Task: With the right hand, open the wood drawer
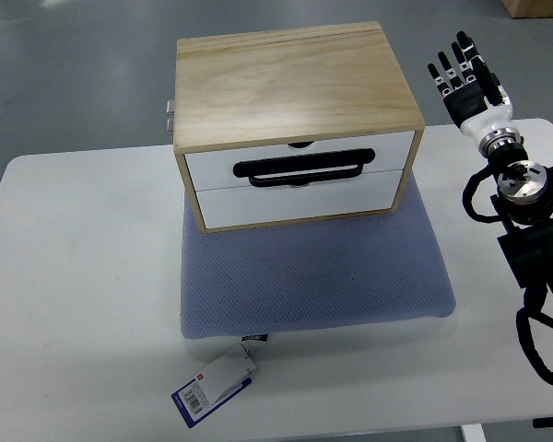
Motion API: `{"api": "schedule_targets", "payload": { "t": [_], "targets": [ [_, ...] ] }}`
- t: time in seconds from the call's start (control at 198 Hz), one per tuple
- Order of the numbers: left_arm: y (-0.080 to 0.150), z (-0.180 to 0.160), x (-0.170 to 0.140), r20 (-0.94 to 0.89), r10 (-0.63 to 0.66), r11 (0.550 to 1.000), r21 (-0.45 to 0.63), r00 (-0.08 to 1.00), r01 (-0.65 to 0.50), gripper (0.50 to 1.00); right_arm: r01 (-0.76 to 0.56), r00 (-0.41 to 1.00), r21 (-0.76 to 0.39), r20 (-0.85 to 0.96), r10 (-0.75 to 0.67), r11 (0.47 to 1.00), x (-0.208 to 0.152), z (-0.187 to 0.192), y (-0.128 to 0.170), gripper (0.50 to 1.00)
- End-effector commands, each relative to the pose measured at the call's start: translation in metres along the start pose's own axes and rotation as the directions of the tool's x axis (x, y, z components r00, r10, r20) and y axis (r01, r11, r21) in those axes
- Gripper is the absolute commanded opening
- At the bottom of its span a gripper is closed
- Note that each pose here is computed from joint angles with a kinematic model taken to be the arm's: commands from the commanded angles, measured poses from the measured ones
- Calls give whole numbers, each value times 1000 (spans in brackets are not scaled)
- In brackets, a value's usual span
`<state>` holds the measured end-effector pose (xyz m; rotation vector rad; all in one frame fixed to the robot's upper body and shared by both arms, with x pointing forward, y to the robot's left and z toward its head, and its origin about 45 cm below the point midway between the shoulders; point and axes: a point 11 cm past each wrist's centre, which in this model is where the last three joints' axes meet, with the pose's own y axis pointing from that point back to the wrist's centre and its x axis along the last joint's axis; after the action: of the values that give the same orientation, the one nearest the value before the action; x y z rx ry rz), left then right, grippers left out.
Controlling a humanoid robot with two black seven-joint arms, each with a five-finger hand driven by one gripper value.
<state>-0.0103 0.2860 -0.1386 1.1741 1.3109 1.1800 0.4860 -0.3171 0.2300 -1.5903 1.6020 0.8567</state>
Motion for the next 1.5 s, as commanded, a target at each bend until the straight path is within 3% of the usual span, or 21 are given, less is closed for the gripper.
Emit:
{"api": "schedule_targets", "payload": {
  "t": [0.0,0.338,0.449,0.454,0.57,0.676,0.827,1.024,1.18,1.276,1.281,1.327,1.382,1.387,1.493],
  "targets": [
    [0,0,0,-4,1,1000,-1,1000,-1,1000,0,1000,0,0,0,1000,0,0,0,946],
    [0,1,1,-12,10,1000,-2,1000,-10,1000,13,1000,-8,-18,-13,1000,-5,0,-3,946],
    [0,1,0,-8,1,1000,-2,1000,-1,1000,55,996,-31,-66,-57,998,-25,-1,-11,946],
    [0,1,0,-8,1,1000,-2,1000,-1,1000,86,991,-34,-98,-89,996,-39,-7,-18,946],
    [0,0,0,-5,1,1000,-1,1000,-1,1000,127,961,-57,-241,-137,990,-58,-32,-26,946],
    [0,0,-1,-3,-2,1000,-1,1000,2,1000,189,874,-132,-430,-228,973,-97,-40,-38,946],
    [0,3,-1,3,-3,1000,-5,1000,3,1000,205,604,-283,-717,-348,937,-145,-51,-47,946],
    [1,9,-3,7,-10,1000,-16,1000,10,1000,160,151,-469,-858,-491,869,-223,-40,-47,946],
    [1,10,-4,8,-11,1000,-17,1000,11,1000,75,-193,-615,-781,-594,785,-279,-7,-24,946],
    [1,9,-3,7,-10,1000,-16,1000,10,1000,42,-266,-655,-736,-623,755,-287,5,-15,946],
    [1,9,-2,5,-7,1000,-16,1000,7,1000,4,-349,-694,-675,-649,720,-299,19,-2,946],
    [1,9,-1,5,-4,1000,-16,1000,4,1000,-27,-409,-725,-620,-670,688,-305,30,10,946],
    [1,9,-1,5,-4,1000,-16,1000,4,1000,-27,-409,-726,-620,-670,688,-305,30,10,946],
    [1,10,-1,5,-2,1000,-17,1000,2,1000,-62,-471,-751,-558,-683,657,-314,37,24,946],
    [1,9,0,3,-1,1000,-16,1000,1,1000,-136,-577,-796,-420,-700,590,-326,56,55,944]
  ]
}}
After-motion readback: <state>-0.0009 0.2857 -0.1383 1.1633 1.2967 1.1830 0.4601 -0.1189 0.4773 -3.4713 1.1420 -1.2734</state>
